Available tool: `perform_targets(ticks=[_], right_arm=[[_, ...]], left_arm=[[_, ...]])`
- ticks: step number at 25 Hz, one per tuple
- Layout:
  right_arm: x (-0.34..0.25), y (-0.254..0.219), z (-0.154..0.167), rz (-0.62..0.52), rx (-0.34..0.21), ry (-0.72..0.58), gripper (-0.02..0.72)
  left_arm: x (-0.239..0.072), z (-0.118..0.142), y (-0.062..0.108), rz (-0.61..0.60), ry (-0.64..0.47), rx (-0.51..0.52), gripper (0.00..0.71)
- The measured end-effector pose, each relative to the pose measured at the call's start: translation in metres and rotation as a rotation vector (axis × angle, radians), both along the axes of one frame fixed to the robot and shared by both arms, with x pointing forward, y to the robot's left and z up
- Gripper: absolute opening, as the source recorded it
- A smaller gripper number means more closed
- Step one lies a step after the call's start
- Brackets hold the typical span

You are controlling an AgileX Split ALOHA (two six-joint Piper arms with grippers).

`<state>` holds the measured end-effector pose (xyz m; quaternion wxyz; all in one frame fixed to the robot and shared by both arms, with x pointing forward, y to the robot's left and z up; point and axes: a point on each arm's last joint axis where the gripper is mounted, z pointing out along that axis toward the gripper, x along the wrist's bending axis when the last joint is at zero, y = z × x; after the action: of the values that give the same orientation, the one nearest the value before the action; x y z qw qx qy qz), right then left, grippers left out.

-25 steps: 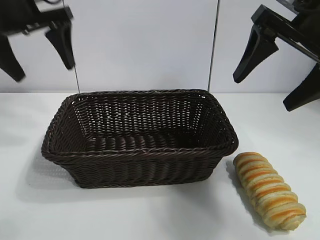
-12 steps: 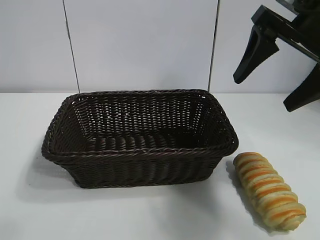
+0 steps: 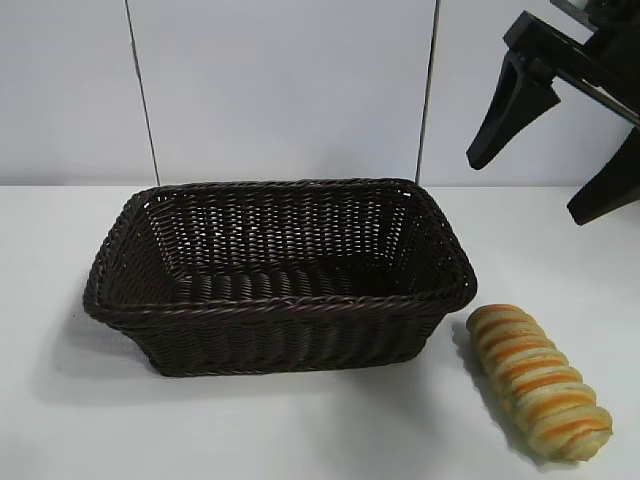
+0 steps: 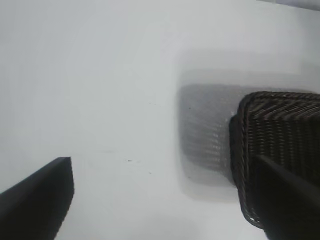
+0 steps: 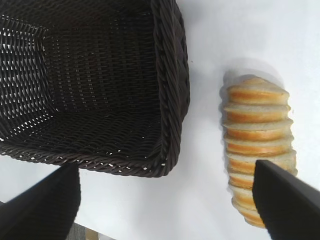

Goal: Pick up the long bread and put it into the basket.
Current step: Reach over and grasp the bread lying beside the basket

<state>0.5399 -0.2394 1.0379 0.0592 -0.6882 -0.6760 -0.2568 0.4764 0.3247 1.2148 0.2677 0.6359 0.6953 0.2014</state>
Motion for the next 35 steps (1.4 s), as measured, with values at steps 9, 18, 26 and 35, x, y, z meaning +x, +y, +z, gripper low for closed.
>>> perform_targets(ticks=[9, 18, 26, 35], right_arm=[[0.000, 0.000, 0.000, 0.014, -0.004, -0.007, 0.663], [0.000, 0.000, 0.000, 0.016, -0.006, -0.012, 0.663], [0.000, 0.000, 0.000, 0.039, -0.013, -0.024, 0.663], [0.000, 0.000, 0.000, 0.039, -0.014, -0.024, 0.663]], left_arm=[[-0.124, -0.001, -0.026, -0.113, -0.221, 0.152, 0.678], [-0.222, -0.060, -0.024, -0.106, -0.421, 0.186, 0.678], [-0.247, -0.128, -0.034, -0.160, -0.440, 0.069, 0.678], [-0.236, -0.166, -0.036, -0.172, -0.325, 0.040, 0.678]])
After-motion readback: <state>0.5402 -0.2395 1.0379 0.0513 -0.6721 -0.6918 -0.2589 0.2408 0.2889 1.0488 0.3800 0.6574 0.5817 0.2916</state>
